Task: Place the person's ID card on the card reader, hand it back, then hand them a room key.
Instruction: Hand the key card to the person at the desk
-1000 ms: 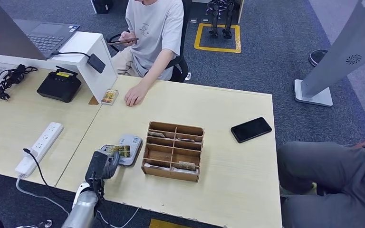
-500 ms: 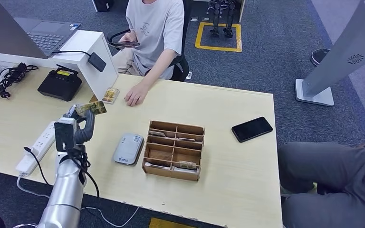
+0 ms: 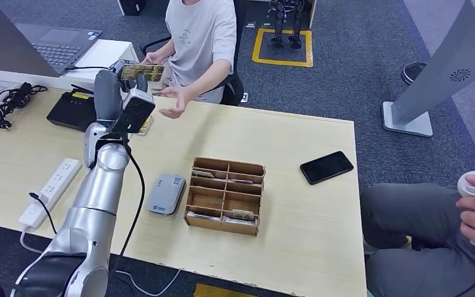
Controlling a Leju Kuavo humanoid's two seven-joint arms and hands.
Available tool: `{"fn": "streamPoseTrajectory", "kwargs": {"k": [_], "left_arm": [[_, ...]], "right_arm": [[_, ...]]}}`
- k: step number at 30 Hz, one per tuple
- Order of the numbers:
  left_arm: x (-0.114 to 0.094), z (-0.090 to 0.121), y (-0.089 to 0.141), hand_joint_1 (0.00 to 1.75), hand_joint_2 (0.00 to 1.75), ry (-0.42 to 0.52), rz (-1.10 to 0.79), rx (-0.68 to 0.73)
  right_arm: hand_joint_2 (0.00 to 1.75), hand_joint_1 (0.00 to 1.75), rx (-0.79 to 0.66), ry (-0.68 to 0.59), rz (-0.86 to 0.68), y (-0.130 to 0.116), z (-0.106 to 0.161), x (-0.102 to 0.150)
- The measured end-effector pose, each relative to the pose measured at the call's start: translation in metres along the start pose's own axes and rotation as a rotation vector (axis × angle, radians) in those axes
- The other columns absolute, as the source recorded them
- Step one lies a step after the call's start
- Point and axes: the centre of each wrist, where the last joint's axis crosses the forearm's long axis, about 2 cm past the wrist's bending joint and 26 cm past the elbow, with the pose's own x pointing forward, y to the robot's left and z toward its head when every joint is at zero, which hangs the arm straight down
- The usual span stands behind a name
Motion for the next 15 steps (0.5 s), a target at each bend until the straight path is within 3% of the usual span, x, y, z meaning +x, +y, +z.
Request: {"fn": "streamPoseTrajectory", "kwargs": {"k": [6, 15], "left_arm": [[0.004, -0.007, -0.010, 1.75, 1.75, -0.219, -0.408, -0.019], [-0.004, -0.004, -0.015, 1.75, 1.75, -0.237, -0.445, -0.074]], "right_arm": [[0.00, 0.00, 0.004, 0.001, 0.000, 0.000, 0.000, 0.000], [0.00, 0.00, 0.004, -0.002, 0.000, 0.000, 0.000, 0.000]]}}
